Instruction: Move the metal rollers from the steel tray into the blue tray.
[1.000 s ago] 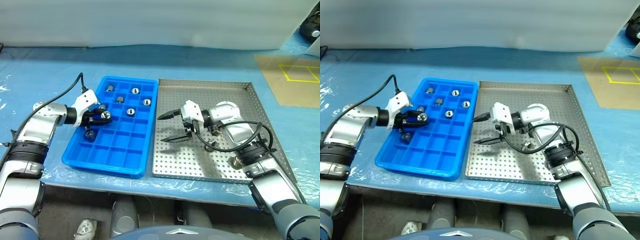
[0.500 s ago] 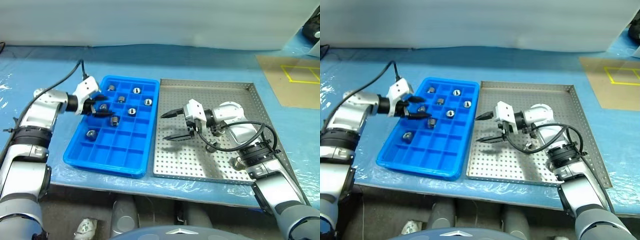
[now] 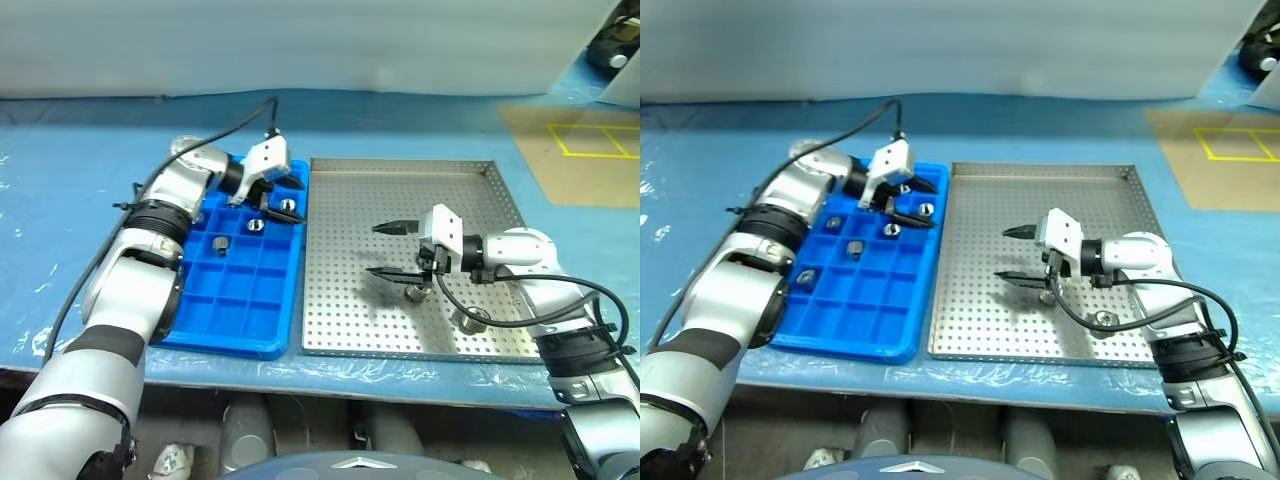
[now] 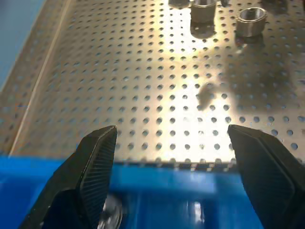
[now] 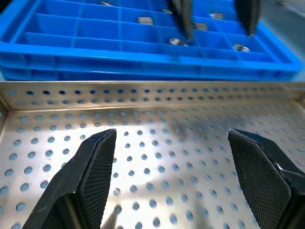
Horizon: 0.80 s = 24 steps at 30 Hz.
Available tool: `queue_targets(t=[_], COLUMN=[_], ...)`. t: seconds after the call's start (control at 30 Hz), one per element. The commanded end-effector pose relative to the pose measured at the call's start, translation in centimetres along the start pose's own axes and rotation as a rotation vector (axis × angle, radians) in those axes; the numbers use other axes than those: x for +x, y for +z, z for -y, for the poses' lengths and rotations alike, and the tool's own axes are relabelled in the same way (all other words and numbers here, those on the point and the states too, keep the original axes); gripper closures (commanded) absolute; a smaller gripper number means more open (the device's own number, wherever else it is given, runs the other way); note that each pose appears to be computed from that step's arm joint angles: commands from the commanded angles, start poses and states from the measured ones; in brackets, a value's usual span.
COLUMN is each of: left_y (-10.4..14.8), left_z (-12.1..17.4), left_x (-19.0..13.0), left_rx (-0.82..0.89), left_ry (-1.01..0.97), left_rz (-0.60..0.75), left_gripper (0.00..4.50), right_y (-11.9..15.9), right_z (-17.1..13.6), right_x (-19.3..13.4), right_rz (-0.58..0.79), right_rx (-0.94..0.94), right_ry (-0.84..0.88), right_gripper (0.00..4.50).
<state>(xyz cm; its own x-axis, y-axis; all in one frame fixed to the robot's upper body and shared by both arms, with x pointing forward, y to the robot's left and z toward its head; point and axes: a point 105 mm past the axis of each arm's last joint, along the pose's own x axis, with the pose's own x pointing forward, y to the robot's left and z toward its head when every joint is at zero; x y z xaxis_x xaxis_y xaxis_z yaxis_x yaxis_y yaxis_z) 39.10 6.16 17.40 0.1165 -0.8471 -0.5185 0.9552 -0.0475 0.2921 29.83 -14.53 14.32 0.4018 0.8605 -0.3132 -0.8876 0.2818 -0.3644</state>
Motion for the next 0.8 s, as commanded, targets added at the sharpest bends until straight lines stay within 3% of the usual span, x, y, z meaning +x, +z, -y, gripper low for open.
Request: queue_targets(t=[0.03, 0.33, 0.8], left_y=[1.7, 3.2, 3.6], left_z=[0.0, 2.2, 5.2], left_x=[1.5, 7.8, 12.6], left_rx=[0.081, 0.168, 0.169], left_ry=[-0.045, -0.160, -0.243], left_rz=[0.007, 0.021, 0.039], left_gripper=[0.56, 0.56, 0.56], right_y=[1.4, 0.5, 0.6], right_z=[0.2, -1.6, -3.4], right_x=[-2.0, -5.5, -6.7], right_rz=[0.017, -0.059, -0.100], right_rx=[-0.013, 0.061, 0.104], right_ry=[-0.093, -0.248, -0.300], right_gripper=[0.65, 0.65, 0.65])
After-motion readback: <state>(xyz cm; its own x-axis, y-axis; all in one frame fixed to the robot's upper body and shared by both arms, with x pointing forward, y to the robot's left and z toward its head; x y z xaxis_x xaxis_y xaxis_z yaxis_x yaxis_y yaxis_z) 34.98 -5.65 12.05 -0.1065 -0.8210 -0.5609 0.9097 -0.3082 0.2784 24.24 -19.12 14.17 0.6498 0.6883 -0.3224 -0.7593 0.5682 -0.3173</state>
